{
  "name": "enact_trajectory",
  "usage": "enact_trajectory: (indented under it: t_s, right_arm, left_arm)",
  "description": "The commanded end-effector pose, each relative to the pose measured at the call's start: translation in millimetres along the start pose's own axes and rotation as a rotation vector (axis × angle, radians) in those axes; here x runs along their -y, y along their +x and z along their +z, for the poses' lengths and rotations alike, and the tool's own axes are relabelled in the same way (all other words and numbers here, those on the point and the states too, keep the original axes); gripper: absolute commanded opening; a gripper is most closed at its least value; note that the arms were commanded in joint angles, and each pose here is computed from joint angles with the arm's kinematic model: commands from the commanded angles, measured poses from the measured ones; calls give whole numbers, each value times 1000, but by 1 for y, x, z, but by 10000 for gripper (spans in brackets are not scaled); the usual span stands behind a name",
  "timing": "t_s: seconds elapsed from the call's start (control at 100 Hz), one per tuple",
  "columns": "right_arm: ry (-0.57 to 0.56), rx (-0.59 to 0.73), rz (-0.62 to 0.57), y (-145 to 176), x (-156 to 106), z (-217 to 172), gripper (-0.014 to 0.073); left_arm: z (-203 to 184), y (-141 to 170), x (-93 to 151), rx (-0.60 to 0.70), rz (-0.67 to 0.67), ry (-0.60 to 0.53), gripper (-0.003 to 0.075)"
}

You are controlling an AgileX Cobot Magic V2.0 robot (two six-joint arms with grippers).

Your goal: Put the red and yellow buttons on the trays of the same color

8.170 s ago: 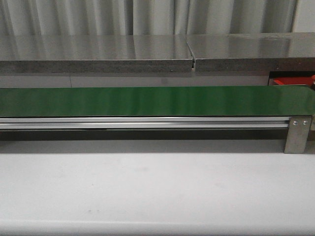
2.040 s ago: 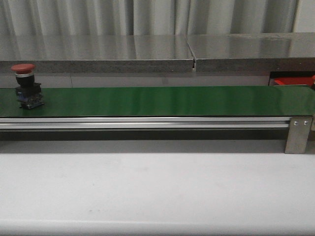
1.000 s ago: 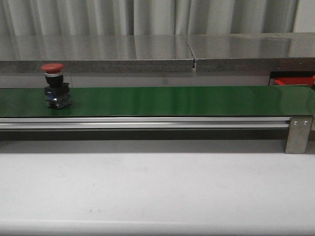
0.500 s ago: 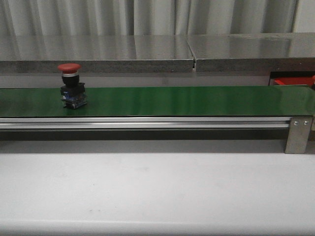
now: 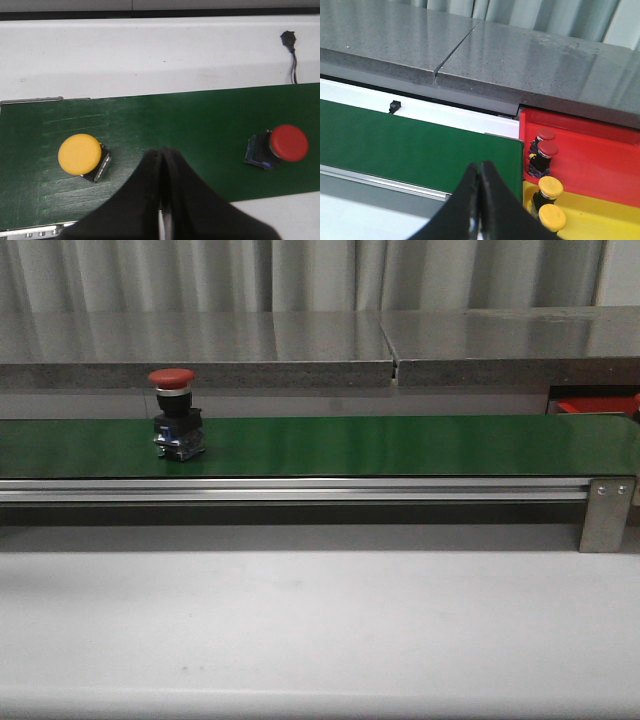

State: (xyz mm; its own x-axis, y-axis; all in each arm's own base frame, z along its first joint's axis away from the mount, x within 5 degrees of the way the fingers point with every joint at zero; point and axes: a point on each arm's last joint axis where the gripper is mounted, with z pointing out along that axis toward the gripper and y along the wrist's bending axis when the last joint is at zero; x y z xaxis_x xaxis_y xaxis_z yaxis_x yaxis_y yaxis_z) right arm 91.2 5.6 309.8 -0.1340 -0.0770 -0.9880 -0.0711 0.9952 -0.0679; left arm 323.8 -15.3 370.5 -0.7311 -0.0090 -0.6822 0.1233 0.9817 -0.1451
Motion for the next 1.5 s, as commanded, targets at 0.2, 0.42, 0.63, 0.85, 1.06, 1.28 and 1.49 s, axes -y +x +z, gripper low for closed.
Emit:
enact_trajectory:
  t_s: [0.2,0.42,0.63,0.85,1.06,1.28,1.49]
  right_arm:
    - [18,68,-1,-12,2,-1,-67]
    - [12,55,-1,-11,1,-1,-67]
    - [12,54,-1,-11,1,-1,-67]
    - [3,25,0,-10,1,2,-67]
    - [-50,-9,-18,-26,-2,15,-67]
    - [-179,-126,-71,-50,-15,49,-66]
    - [-285,-236,-93,-68,-32,86,-13]
  left_arm:
    - [-66,26,22,181,32,29,-20]
    - [-102,69,27,246,40,27,-20]
    - [-129,115,30,307,50,27,-20]
    - [-152,151,33,396,63,27,-20]
    - [-163,161,34,440,76,21,-20]
    - [-163,161,34,440,76,21,-20]
    - [-163,161,34,440,76,21,-20]
